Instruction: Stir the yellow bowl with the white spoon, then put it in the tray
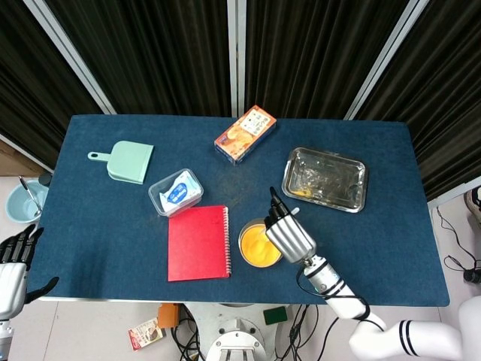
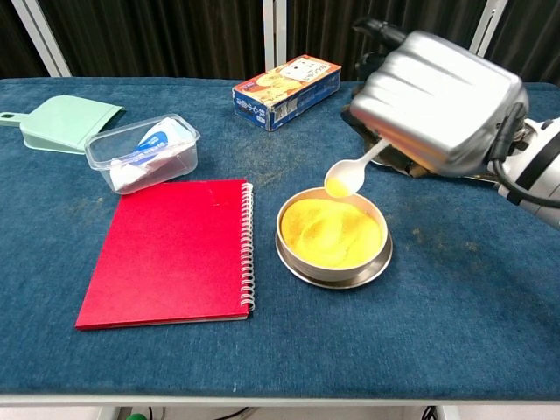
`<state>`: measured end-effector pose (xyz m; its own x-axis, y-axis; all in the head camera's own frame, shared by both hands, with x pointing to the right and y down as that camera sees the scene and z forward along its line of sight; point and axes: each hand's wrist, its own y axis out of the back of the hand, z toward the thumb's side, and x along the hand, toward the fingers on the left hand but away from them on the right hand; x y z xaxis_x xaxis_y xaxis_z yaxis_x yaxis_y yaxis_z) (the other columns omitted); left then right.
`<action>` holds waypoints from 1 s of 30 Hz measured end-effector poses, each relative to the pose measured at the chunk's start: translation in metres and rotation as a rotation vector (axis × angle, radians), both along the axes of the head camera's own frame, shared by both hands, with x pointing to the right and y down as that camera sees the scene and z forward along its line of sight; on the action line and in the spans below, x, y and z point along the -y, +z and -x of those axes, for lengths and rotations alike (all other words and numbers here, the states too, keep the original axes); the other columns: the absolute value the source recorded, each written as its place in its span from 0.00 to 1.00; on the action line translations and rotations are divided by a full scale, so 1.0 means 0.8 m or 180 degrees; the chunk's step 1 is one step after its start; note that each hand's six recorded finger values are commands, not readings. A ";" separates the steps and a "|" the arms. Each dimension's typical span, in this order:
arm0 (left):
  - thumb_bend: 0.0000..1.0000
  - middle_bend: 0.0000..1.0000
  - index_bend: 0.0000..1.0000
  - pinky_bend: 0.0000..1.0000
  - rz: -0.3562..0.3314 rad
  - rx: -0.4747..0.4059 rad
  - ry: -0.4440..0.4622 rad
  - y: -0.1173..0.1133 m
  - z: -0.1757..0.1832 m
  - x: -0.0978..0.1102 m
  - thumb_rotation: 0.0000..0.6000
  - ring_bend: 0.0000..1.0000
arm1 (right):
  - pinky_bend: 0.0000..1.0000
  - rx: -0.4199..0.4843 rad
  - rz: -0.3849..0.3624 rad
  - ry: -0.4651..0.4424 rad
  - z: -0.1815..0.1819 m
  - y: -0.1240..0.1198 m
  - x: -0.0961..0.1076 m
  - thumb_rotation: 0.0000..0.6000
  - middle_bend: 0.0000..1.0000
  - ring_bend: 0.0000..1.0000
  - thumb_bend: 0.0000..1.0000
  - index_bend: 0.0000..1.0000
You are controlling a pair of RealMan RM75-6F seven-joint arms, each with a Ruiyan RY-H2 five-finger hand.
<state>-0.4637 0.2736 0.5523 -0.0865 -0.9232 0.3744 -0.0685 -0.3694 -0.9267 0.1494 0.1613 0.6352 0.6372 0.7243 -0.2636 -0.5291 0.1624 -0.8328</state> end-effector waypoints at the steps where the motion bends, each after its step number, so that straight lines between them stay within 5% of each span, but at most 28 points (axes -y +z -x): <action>1: 0.12 0.05 0.07 0.12 0.0000 -0.0004 -0.0002 0.000 0.000 0.000 1.00 0.08 | 0.00 -0.0086 -0.0127 -0.0136 0.005 -0.002 -0.001 1.00 0.48 0.25 0.48 0.83; 6: 0.11 0.05 0.07 0.12 -0.0009 -0.0004 -0.0012 -0.001 0.002 -0.002 1.00 0.08 | 0.00 -0.0643 -0.0756 -0.0924 0.032 0.000 -0.016 1.00 0.49 0.26 0.49 0.84; 12: 0.11 0.05 0.07 0.12 0.0010 -0.0017 -0.0048 0.003 0.007 -0.007 1.00 0.08 | 0.00 -0.1051 -0.1030 -0.1367 0.052 0.004 -0.029 1.00 0.51 0.31 0.49 0.85; 30: 0.12 0.05 0.07 0.12 0.0010 -0.0035 -0.0056 0.008 0.007 -0.008 1.00 0.08 | 0.00 -0.1288 -0.0988 -0.1487 0.062 -0.002 -0.035 1.00 0.59 0.42 0.49 0.89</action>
<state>-0.4690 0.2803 0.5587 -0.0987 -0.9204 0.3783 -0.0853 -0.3710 -0.9247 0.1001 0.1890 0.6340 0.7960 0.4780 -0.3713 -0.6050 0.6479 -0.4629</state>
